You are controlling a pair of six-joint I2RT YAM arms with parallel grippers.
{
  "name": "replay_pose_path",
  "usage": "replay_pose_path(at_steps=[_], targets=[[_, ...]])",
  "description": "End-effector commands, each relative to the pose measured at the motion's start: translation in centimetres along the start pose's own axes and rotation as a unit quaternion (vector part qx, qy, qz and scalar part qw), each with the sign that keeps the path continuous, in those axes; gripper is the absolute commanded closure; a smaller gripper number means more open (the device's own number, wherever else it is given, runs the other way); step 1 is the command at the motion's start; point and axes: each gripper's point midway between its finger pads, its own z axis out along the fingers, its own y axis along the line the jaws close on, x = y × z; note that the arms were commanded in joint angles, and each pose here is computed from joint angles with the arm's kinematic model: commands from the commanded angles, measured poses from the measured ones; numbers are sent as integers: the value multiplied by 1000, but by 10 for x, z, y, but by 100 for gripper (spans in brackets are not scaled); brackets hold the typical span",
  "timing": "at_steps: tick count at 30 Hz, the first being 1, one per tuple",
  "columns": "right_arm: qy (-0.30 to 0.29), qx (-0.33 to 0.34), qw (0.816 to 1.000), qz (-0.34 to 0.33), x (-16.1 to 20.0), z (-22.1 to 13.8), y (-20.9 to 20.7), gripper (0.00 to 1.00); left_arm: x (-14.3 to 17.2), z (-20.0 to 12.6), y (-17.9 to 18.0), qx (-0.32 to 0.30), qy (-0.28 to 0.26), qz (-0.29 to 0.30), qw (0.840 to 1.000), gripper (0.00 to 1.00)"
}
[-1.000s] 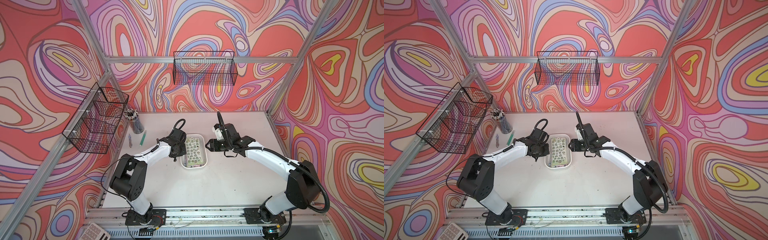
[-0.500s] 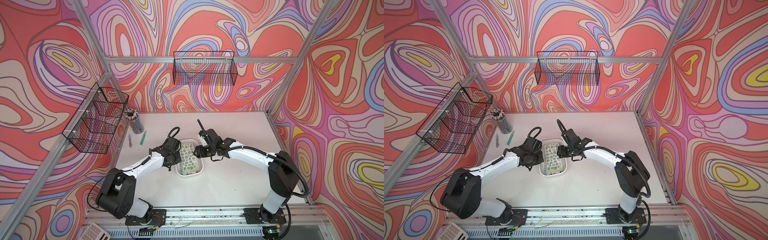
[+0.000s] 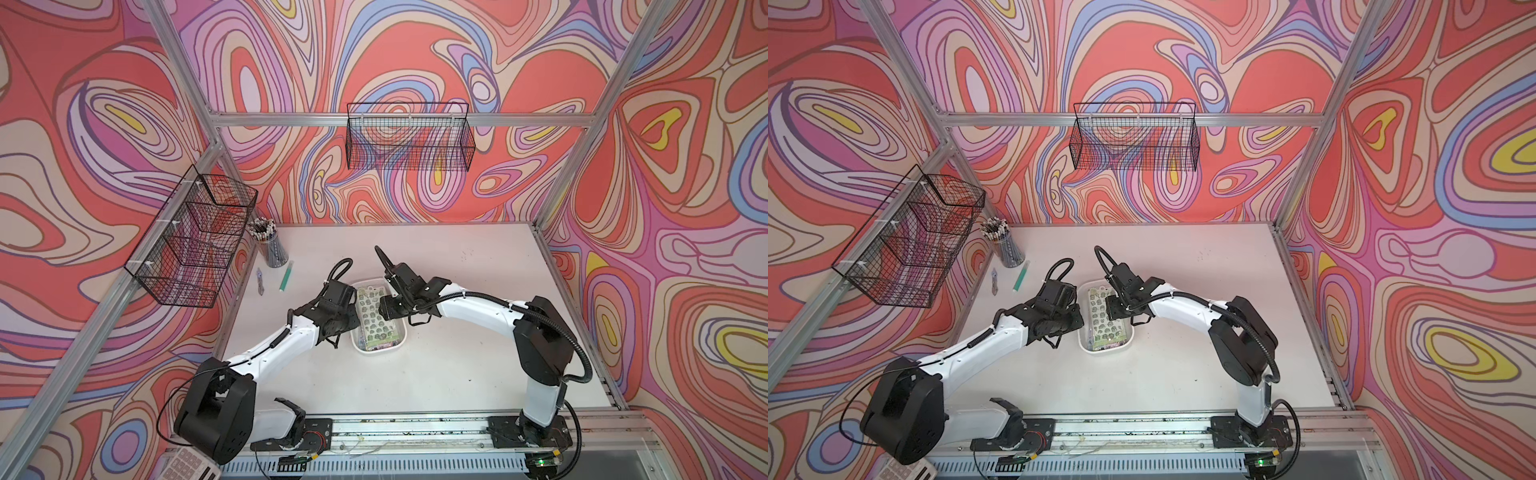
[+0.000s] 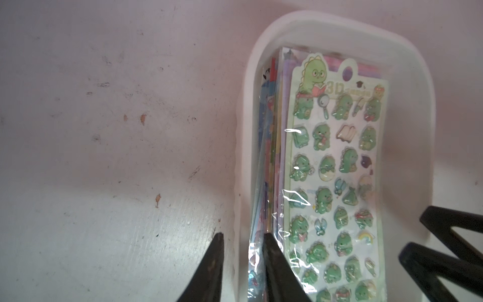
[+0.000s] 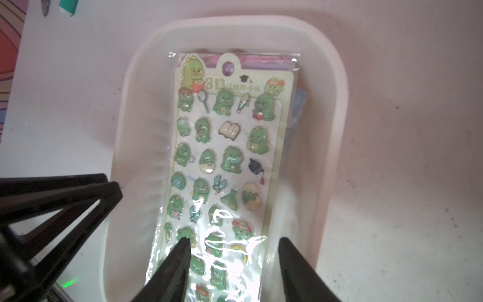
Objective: Take the stickers out of the storage box
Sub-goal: Pick up the sticker from the storage box.
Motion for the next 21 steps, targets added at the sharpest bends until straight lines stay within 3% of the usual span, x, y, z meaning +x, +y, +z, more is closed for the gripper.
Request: replay_pose_path(at_steps=[1,10,21], targets=[[-1,34,999,4,-2,6,-7,45,-1,-1,-2,10,-10,-12,1000,73],[-5,66,998,12,3,25,-9,44,4,3,1,19,-12,-20,1000,73],[-2,54,998,24,4,37,-4,44,2,1,0,23,-20,-14,999,73]])
